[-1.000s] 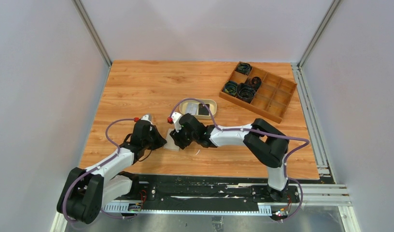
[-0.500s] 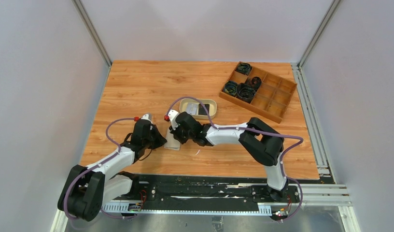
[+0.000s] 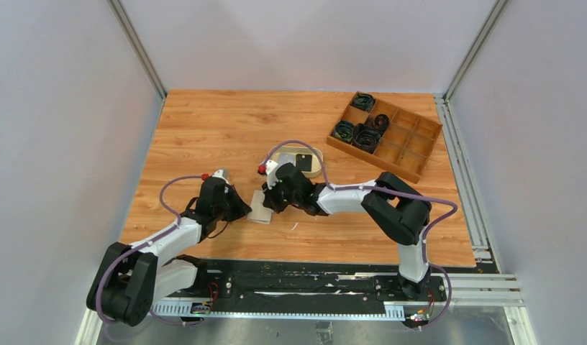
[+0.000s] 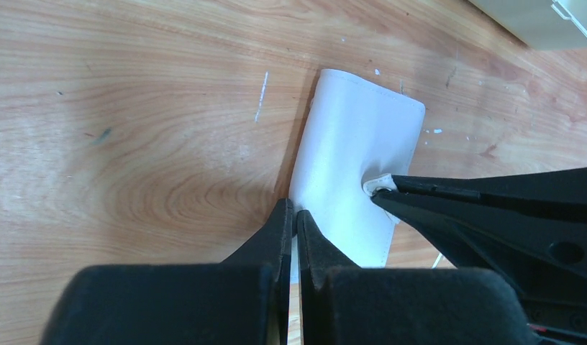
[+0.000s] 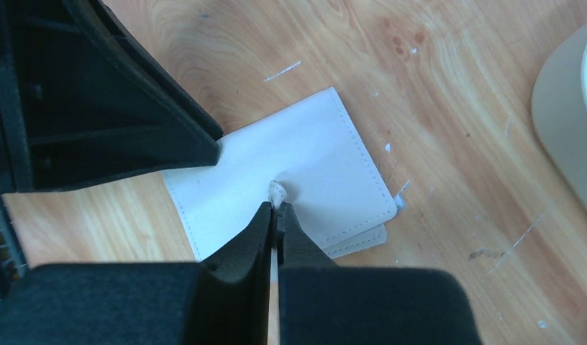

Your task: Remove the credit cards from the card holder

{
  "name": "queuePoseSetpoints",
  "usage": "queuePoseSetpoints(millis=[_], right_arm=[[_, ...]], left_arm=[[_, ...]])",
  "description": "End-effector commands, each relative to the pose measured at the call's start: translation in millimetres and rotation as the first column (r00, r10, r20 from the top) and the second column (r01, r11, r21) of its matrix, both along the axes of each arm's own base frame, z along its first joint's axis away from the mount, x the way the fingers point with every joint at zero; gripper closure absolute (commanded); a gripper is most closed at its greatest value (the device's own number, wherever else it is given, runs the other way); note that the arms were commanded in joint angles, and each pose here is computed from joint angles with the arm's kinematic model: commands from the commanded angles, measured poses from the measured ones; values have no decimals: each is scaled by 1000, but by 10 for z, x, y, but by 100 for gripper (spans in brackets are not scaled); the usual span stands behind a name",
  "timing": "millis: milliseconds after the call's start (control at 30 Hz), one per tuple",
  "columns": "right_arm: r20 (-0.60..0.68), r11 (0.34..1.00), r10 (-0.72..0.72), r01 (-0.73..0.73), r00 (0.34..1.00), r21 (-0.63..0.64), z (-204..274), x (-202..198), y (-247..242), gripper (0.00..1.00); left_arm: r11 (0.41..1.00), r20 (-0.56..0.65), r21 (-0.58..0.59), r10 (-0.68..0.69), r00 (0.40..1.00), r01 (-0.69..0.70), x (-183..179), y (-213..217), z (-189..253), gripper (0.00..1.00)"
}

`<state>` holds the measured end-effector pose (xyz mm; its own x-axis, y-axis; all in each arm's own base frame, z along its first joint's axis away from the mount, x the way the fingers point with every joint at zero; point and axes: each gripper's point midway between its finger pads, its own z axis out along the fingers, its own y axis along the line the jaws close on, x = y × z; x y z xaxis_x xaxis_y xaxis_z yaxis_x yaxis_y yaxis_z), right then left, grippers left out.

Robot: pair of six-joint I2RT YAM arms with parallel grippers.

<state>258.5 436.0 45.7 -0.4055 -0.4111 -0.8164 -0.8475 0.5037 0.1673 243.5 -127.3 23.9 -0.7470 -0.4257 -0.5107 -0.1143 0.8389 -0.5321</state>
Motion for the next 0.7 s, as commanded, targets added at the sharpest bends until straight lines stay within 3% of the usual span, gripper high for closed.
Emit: queuePoseSetpoints(millis=[0,133,333,433,533,567,667], right_arm=[[-127,992,-2,18,992,123,65,-30,-110,100],[-190,966,3,46,982,254,180,21,-158,100],[-306,851,90,86,948,518,441,83,-312,100],[-334,817,115,102,936,568,447,138,-400,100],[-345,823,108,111,932,557,379,136,-436,100],[-346,825,106,112,932,554,372,128,-444,100],[-348,843,84,120,934,524,305,110,-497,100]], left_arm=[[1000,-70,7,-17,997,18,-169,-4,-160,100],[1000,-74,6,-16,997,16,-193,2,-178,100],[1000,-78,10,-10,997,11,-221,21,-203,100],[1000,-75,7,-9,997,9,-220,19,-193,100],[1000,-71,11,-3,997,3,-217,32,-175,100],[1000,-59,15,3,998,-2,-192,40,-147,98],[999,-70,41,-3,998,6,-236,80,-86,67]])
